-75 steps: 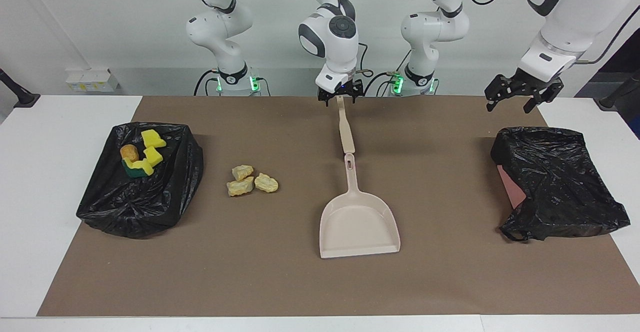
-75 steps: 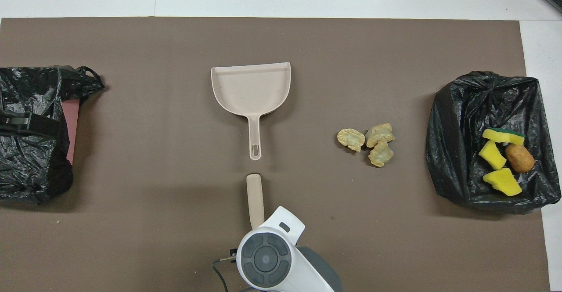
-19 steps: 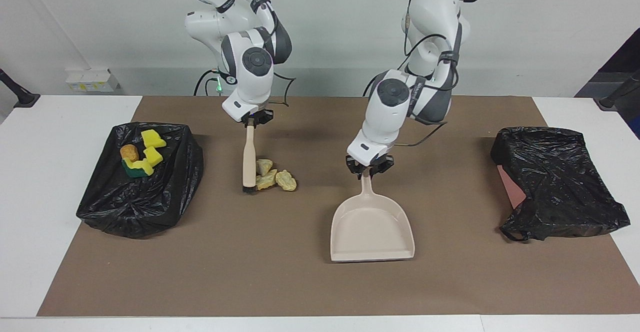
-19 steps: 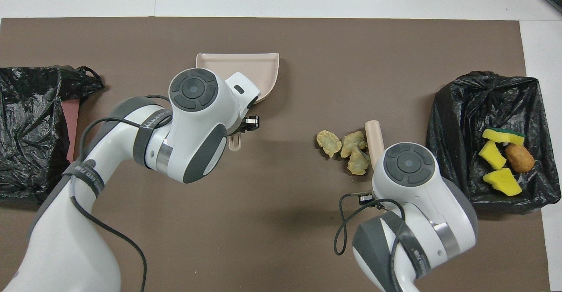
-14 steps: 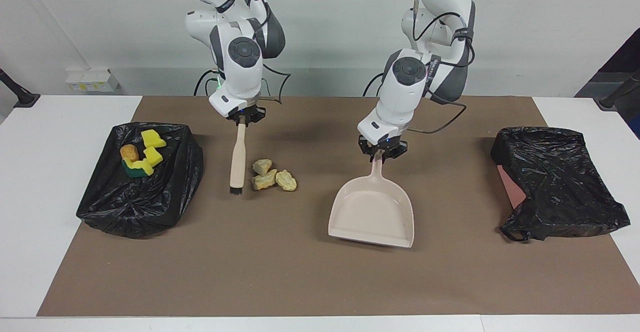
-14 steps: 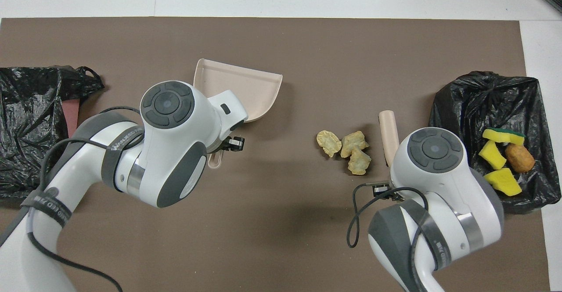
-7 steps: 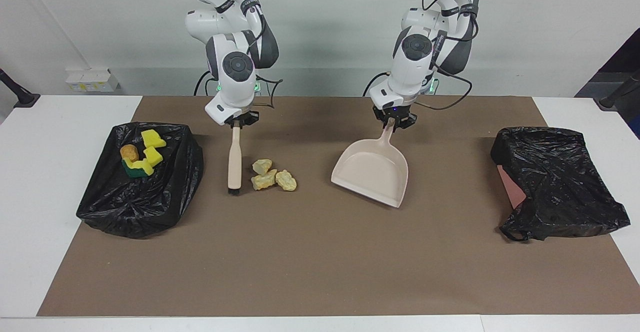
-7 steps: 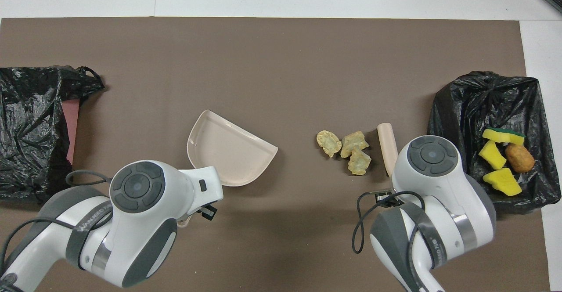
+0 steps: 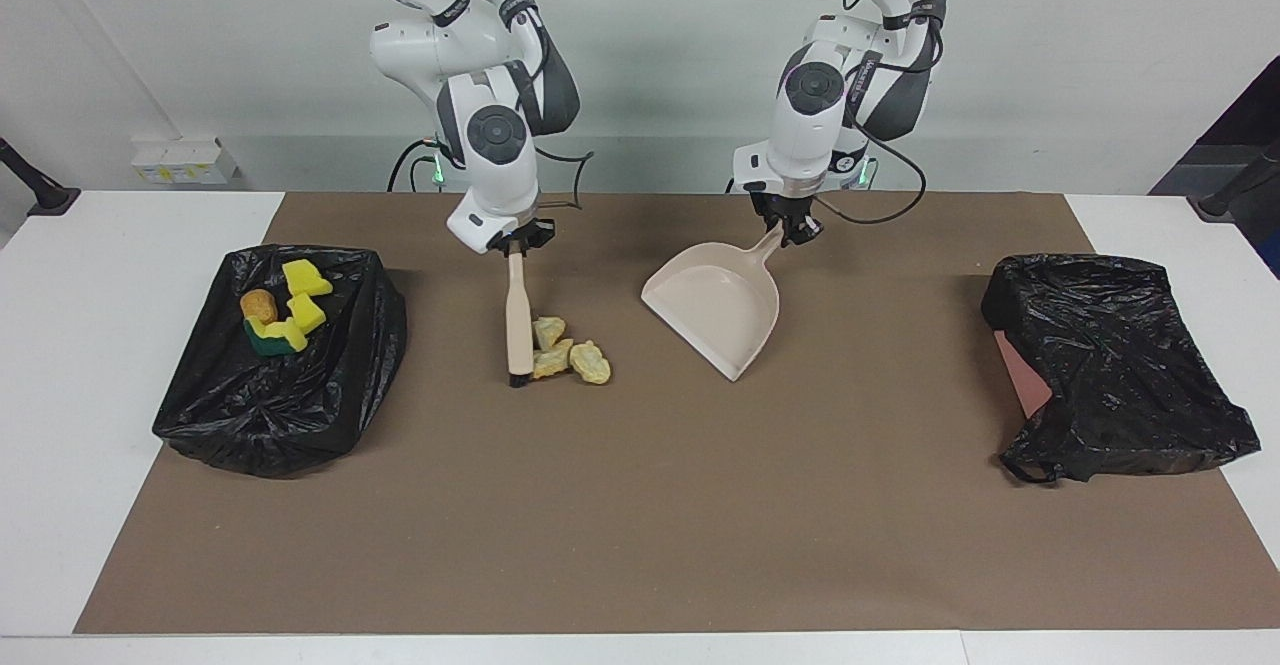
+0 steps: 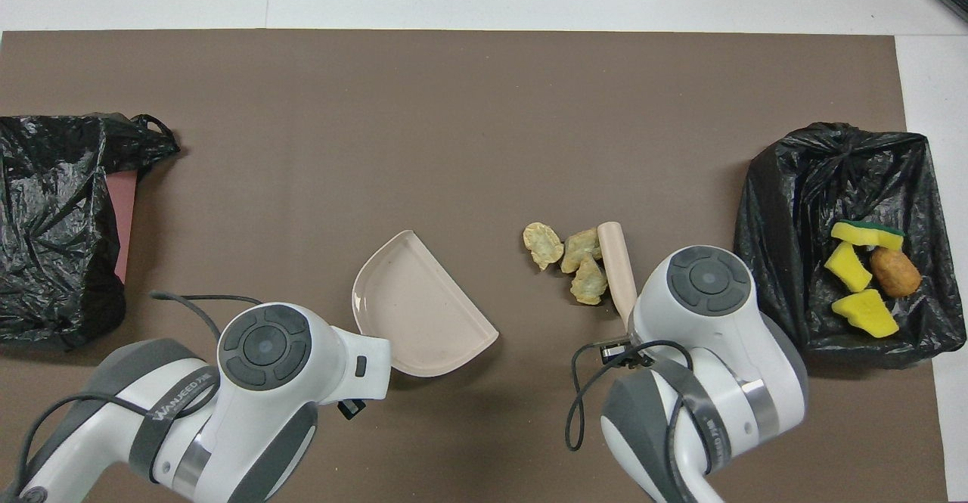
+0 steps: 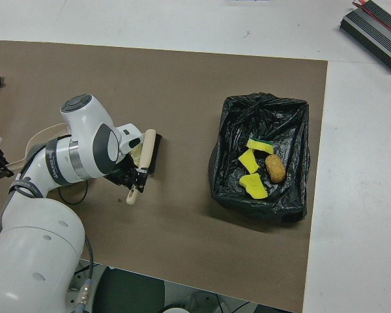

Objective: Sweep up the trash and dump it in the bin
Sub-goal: 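Lower the dustpan beside the beige crumbs while the right gripper positions the brush, then sweep the beige crumbs into the dustpan with the brush in the right gripper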

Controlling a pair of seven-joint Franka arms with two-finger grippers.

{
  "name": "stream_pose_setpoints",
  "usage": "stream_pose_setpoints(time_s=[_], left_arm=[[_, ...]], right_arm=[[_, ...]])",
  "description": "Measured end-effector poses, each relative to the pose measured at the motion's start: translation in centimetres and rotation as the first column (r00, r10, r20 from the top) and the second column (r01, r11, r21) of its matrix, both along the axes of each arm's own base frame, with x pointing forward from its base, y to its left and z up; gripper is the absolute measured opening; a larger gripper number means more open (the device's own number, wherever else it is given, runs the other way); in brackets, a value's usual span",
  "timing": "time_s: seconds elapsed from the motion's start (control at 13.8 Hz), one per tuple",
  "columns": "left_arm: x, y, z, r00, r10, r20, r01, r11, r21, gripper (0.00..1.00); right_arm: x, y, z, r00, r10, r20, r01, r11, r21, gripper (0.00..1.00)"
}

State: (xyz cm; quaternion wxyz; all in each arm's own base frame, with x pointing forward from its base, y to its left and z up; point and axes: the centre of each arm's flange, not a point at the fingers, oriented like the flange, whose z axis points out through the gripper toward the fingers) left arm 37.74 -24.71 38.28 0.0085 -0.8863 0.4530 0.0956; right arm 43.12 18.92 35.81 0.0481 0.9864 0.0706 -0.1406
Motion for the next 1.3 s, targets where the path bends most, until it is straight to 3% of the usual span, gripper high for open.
stream_pose_setpoints(time_s=[0.29,0.58,0.79,1.08,1.23,1.3], left_arm=[[0.8,-0.2,-1.3,0.998,-0.055,0.009,0.055,0.998,0.016,0.31],[1.4,-0.7,-1.4,0.993,-0.114,0.025,0.114,0.993,0.031,0.31],[1.8,-1.0,-2.1,0.989,-0.147,0.030,0.146,0.989,0.022,0.31],[2.3,-1.5,-2.3,0.983,-0.173,0.062,0.173,0.985,0.003,0.31],[2.4,-1.7,-2.5,0.982,-0.176,0.065,0.177,0.984,0.001,0.31],[2.4,-1.7,-2.6,0.982,-0.176,0.064,0.176,0.984,0.001,0.31]], right_arm=[[-0.2,1.7,-0.1,0.991,0.130,-0.019,-0.126,0.980,0.153,0.26],[-0.6,3.0,0.0,0.963,0.269,-0.015,-0.252,0.919,0.305,0.26],[-1.8,6.4,0.5,0.970,0.243,-0.010,-0.217,0.885,0.411,0.26],[-2.2,8.3,1.4,0.990,0.128,-0.054,-0.080,0.839,0.538,0.26],[-0.8,7.5,2.7,0.995,0.100,-0.030,-0.069,0.846,0.529,0.26],[0.0,6.7,3.2,0.995,0.099,-0.006,-0.085,0.880,0.467,0.26]])
